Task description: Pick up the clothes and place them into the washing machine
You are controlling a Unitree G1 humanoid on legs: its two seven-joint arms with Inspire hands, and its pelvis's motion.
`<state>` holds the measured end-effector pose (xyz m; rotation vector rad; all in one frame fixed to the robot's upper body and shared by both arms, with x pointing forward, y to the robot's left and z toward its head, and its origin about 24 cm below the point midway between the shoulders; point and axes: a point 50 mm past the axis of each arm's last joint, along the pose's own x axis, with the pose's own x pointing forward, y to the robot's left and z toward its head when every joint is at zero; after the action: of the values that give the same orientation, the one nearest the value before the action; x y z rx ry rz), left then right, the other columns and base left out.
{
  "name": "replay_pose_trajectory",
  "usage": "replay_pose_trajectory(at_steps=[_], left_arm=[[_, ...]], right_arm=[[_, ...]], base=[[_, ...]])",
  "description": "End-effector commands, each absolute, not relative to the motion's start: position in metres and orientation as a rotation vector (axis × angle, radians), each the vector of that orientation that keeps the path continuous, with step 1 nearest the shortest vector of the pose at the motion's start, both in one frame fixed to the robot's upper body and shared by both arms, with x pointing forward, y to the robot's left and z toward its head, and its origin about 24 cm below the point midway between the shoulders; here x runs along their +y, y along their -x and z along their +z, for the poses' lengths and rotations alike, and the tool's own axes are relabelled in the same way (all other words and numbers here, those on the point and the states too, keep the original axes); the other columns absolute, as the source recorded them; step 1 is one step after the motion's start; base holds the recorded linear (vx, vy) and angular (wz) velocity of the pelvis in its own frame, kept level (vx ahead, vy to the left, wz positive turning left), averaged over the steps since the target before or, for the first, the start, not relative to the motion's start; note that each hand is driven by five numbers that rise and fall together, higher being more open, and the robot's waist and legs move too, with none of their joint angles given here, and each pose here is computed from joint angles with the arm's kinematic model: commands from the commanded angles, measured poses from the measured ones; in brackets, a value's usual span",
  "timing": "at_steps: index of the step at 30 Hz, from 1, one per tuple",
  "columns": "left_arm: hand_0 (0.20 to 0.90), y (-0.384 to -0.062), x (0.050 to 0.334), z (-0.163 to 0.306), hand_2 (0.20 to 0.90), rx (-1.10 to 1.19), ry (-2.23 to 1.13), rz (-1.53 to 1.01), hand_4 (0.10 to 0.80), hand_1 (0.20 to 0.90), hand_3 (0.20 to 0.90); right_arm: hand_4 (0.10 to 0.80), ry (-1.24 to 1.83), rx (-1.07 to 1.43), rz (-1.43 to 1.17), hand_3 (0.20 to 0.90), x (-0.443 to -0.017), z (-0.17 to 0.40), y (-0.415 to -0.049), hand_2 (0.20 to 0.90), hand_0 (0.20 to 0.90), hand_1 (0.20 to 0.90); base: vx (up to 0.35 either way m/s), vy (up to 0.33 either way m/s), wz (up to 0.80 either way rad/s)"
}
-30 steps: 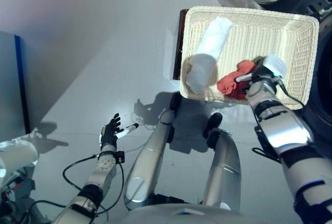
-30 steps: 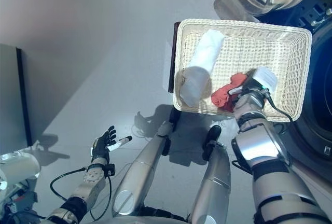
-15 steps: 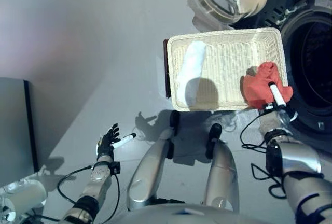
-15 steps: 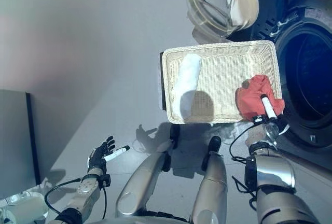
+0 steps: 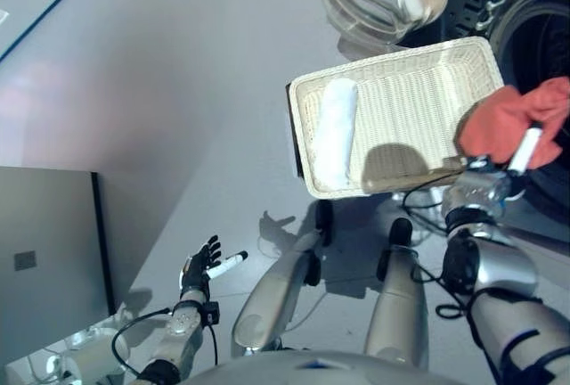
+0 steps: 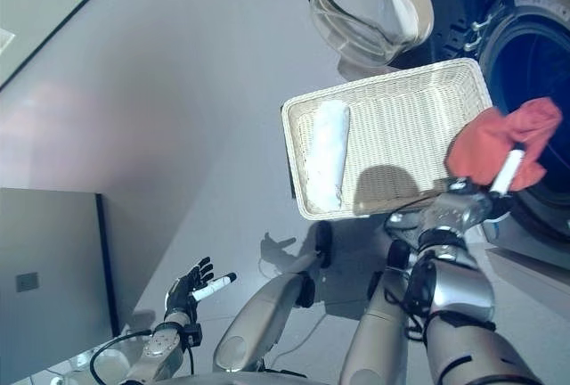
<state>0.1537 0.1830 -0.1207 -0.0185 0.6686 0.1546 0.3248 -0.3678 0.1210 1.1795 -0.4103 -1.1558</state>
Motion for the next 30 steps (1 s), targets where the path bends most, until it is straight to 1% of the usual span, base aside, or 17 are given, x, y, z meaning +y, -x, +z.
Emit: replay_pose_trajectory(at_steps=[1, 2, 4, 5, 6, 8, 12, 15, 16, 19, 20, 21, 28, 30], left_arm=[[0.900, -0.153, 0.204, -0.119, 0.900, 0.636, -0.024, 0.233, 0.800, 0.900, 0.900], [0.900, -0.154, 0.206, -0.117, 0.900, 0.626, -0.027, 0.241, 0.800, 0.900, 0.900], [0.900, -0.155, 0.206, -0.116, 0.900, 0.622, -0.023, 0.242, 0.800, 0.900, 0.900], [0.900, -0.155, 0.207, -0.116, 0.900, 0.621, -0.033, 0.242, 0.800, 0.900, 0.900], [0.900, -0.156, 0.207, -0.115, 0.900, 0.615, -0.032, 0.244, 0.800, 0.900, 0.900], [0.900, -0.160, 0.210, -0.111, 0.900, 0.588, -0.029, 0.252, 0.800, 0.900, 0.900], [0.900, -0.158, 0.216, -0.107, 0.900, 0.561, -0.031, 0.257, 0.800, 0.900, 0.900], [0.900, -0.160, 0.214, -0.105, 0.900, 0.549, -0.032, 0.254, 0.800, 0.900, 0.900], [0.900, -0.160, 0.214, -0.105, 0.900, 0.547, -0.046, 0.252, 0.800, 0.900, 0.900], [0.900, -0.161, 0.212, -0.103, 0.900, 0.533, -0.057, 0.242, 0.800, 0.900, 0.900], [0.900, -0.162, 0.211, -0.102, 0.900, 0.526, -0.060, 0.240, 0.800, 0.900, 0.900], [0.900, -0.161, 0.210, -0.103, 0.900, 0.530, -0.061, 0.238, 0.800, 0.900, 0.900], [0.900, -0.167, 0.200, -0.101, 0.900, 0.507, -0.015, 0.236, 0.800, 0.900, 0.900], [0.900, -0.167, 0.197, -0.102, 0.900, 0.514, 0.003, 0.245, 0.800, 0.900, 0.900]], right_arm=[[0.300, -0.981, -0.767, -1.060, 0.200, -0.396, 0.221, -0.315, 0.200, 0.200, 0.200], [0.300, -0.931, -0.847, -1.018, 0.200, -0.398, 0.259, -0.313, 0.200, 0.200, 0.200], [0.300, -0.908, -0.882, -1.003, 0.200, -0.398, 0.275, -0.311, 0.200, 0.200, 0.200], [0.300, -0.876, -0.968, -0.962, 0.200, -0.391, 0.303, -0.307, 0.200, 0.200, 0.200], [0.300, -0.841, -1.010, -0.961, 0.200, -0.391, 0.318, -0.302, 0.200, 0.200, 0.200], [0.300, -0.771, -1.123, -0.934, 0.200, -0.389, 0.352, -0.287, 0.200, 0.200, 0.200], [0.300, -0.581, -1.252, -0.949, 0.200, -0.387, 0.408, -0.258, 0.200, 0.200, 0.200], [0.300, -0.544, -1.301, -0.973, 0.200, -0.385, 0.422, -0.247, 0.200, 0.200, 0.200], [0.300, -0.518, -1.347, -1.013, 0.200, -0.383, 0.431, -0.237, 0.200, 0.200, 0.200], [0.300, -0.454, -1.364, -1.114, 0.200, -0.391, 0.439, -0.222, 0.200, 0.200, 0.200], [0.471, -0.447, -1.360, -1.159, 0.439, -0.395, 0.440, -0.218, 0.439, 0.439, 0.439], [0.800, -0.445, -1.347, -1.184, 0.900, -0.398, 0.439, -0.217, 0.900, 0.900, 0.900], [0.800, -0.462, -1.239, -1.189, 0.900, -0.405, 0.416, -0.234, 0.900, 0.900, 0.900], [0.800, -0.463, -1.191, -1.151, 0.900, -0.395, 0.405, -0.253, 0.900, 0.900, 0.900]], base=[[0.027, 0.026, -0.03], [0.021, 0.001, -0.04], [0.022, -0.020, -0.06], [0.027, -0.049, -0.10], [0.041, -0.060, -0.11], [0.040, -0.040, -0.04], [0.042, -0.040, 0.05], [0.027, -0.017, 0.01], [0.050, -0.008, 0.01], [0.055, 0.001, 0.00], [0.049, 0.003, 0.05], [0.033, 0.001, 0.05], [0.023, 0.002, -0.02], [0.016, 0.007, -0.02]])
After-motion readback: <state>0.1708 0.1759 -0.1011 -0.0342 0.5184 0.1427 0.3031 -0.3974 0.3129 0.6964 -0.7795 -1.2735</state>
